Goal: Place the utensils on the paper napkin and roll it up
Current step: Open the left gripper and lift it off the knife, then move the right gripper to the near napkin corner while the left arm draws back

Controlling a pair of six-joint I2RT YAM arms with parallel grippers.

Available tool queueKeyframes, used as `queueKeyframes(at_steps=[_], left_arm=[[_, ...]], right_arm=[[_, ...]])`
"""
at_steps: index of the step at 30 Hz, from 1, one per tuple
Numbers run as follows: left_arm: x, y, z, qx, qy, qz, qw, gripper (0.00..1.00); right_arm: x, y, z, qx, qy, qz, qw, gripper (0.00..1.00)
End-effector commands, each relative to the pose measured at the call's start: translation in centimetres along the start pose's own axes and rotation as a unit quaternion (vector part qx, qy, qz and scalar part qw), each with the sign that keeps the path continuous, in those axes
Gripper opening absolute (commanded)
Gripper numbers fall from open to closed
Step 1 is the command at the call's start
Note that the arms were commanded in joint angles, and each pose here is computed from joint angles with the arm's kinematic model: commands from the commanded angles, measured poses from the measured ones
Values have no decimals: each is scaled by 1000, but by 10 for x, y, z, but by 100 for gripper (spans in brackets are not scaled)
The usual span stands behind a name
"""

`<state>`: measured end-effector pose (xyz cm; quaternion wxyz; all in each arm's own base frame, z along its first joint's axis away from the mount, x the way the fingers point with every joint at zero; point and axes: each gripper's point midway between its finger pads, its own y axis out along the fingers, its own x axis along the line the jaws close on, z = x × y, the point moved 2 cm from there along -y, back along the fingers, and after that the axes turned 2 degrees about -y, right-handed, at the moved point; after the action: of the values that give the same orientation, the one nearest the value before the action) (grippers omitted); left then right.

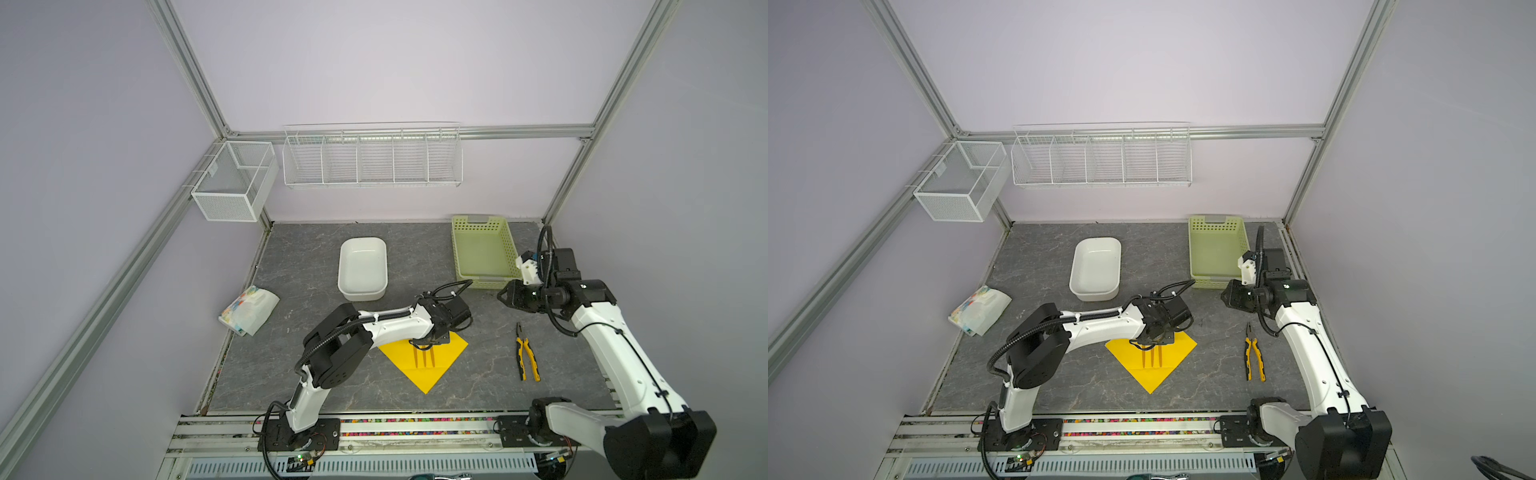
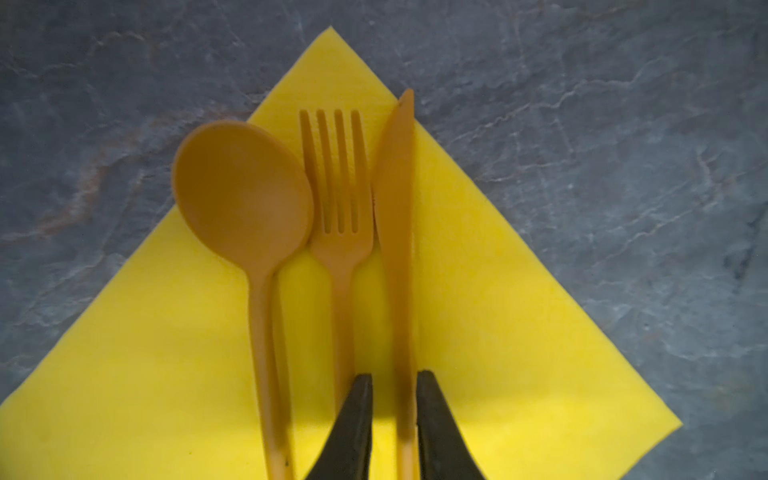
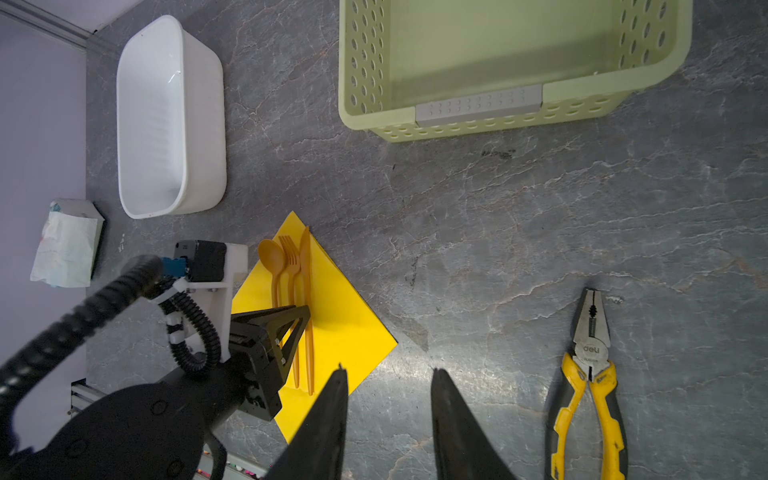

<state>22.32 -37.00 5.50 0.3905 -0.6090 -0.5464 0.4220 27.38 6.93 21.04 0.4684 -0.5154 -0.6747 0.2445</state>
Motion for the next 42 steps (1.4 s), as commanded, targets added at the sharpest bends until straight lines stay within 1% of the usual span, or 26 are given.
queueKeyframes(at_steps=[1, 6, 9, 17, 24, 29, 33, 36, 39, 42], left_arm=[[-9, -33, -19, -32, -3, 25, 999, 22], [-9, -56, -30, -54, -3, 37, 998, 22], [-5, -71, -38, -74, 0, 39, 996, 23], [20, -104, -57, -132, 16, 17, 991, 23], [45, -117, -66, -153, 20, 41, 987, 24], [69, -121, -73, -163, 7, 72, 984, 32], [89, -121, -77, -177, 1, 99, 979, 36], [103, -126, -80, -193, 3, 108, 975, 38], [120, -132, -83, -206, -4, 117, 971, 44], [138, -136, -86, -219, -15, 138, 966, 49]], right_arm=[[-2, 0, 3, 0, -11, 3, 1000, 37], [-1, 0, 2, 1, -16, -1, 1000, 37], [5, 0, 4, 4, -24, -19, 1000, 37], [11, 0, 9, 4, -33, -43, 999, 41], [18, 4, 14, 10, -47, -59, 997, 43], [35, 4, 18, 15, -66, -92, 993, 45], [46, 9, 29, 22, -97, -101, 990, 46], [60, 12, 41, 20, -139, -120, 983, 46], [68, 14, 52, 22, -170, -133, 976, 46], [82, 12, 65, 13, -234, -152, 960, 46]])
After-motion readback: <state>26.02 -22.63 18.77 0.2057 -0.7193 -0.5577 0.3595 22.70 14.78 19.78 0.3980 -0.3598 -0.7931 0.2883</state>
